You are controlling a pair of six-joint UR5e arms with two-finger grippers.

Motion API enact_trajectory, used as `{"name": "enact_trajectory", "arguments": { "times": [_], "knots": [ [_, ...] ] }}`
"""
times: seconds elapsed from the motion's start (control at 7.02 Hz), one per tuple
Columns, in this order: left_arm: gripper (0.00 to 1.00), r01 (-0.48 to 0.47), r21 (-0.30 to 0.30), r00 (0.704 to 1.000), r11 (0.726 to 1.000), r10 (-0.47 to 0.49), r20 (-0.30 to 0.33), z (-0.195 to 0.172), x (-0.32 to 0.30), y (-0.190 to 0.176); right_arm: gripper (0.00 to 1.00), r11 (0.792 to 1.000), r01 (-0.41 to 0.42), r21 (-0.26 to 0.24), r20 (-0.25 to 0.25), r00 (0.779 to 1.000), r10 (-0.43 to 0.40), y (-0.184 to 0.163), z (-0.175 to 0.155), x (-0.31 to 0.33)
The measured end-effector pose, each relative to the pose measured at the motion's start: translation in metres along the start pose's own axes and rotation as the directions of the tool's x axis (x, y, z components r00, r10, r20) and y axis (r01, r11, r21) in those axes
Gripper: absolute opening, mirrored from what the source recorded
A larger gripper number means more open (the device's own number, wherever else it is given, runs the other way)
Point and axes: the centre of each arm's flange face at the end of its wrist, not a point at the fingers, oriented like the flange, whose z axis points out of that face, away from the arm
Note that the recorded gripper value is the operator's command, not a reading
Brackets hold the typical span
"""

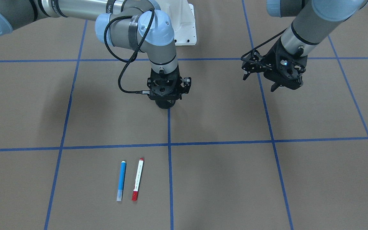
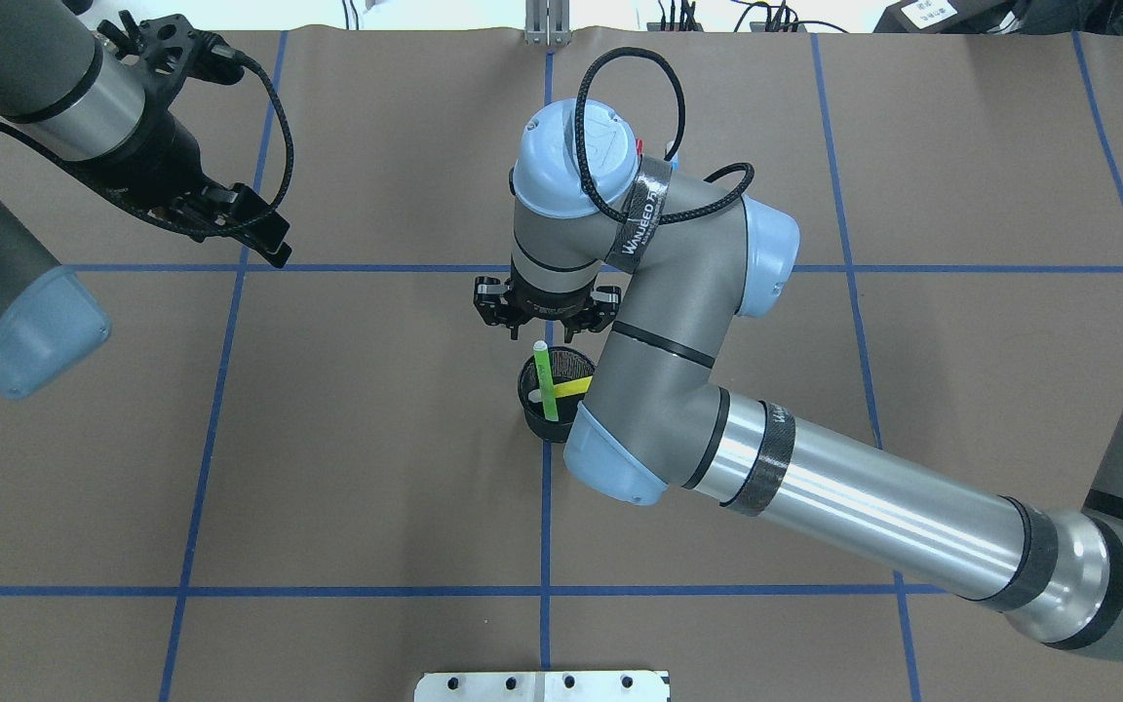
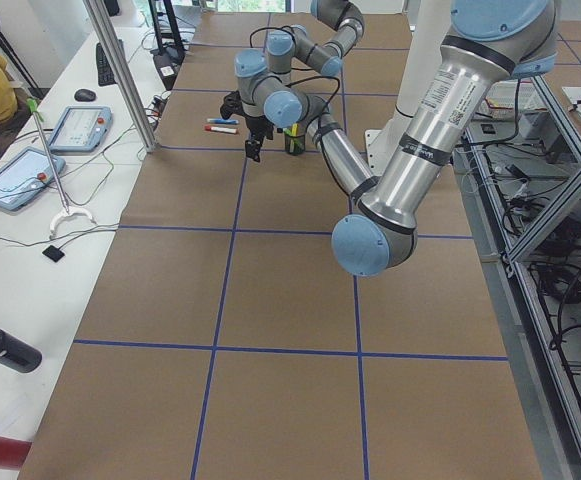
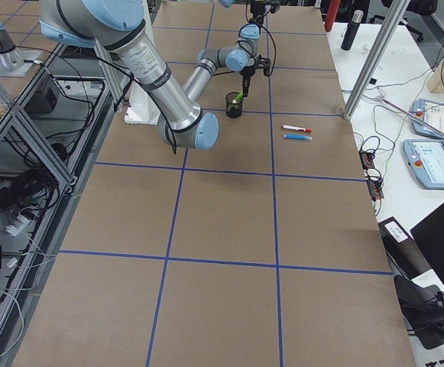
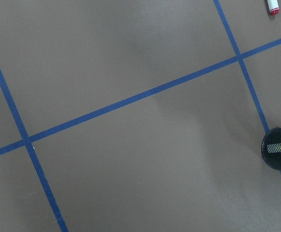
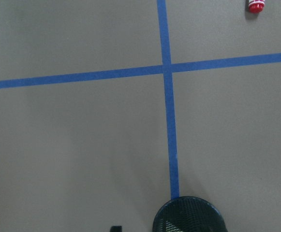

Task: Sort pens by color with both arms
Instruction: 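Lower the right gripper into the cup and grasp the green highlighter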

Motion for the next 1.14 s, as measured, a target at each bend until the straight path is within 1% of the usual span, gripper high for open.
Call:
{"name": "enact_trajectory", "arguments": {
  "times": [0.14,0.43,0.57,1.14],
  "knots": [
    [0.99,0.002,0.000,1.000,1.000,-0.002,-0.001,0.000,0.001,0.000,0.60,1.000,0.010,-0.004,-0.009,1.000,-0.010,-0.002,-0.004,0.002],
    [0.99,0.004,0.000,1.000,1.000,-0.004,-0.001,0.000,0.001,0.000,0.54,1.000,0.024,-0.014,-0.021,0.999,-0.024,-0.001,-0.001,0.004],
    [0.99,0.005,-0.001,1.000,1.000,-0.005,0.000,0.000,0.000,0.000,0.46,0.999,0.031,-0.022,-0.029,0.999,-0.032,0.001,0.005,0.004],
    [1.00,0.006,-0.001,1.000,1.000,-0.006,0.001,0.001,0.000,0.000,0.45,0.998,0.051,-0.042,-0.043,0.998,-0.053,0.006,0.013,0.001]
  ]
}}
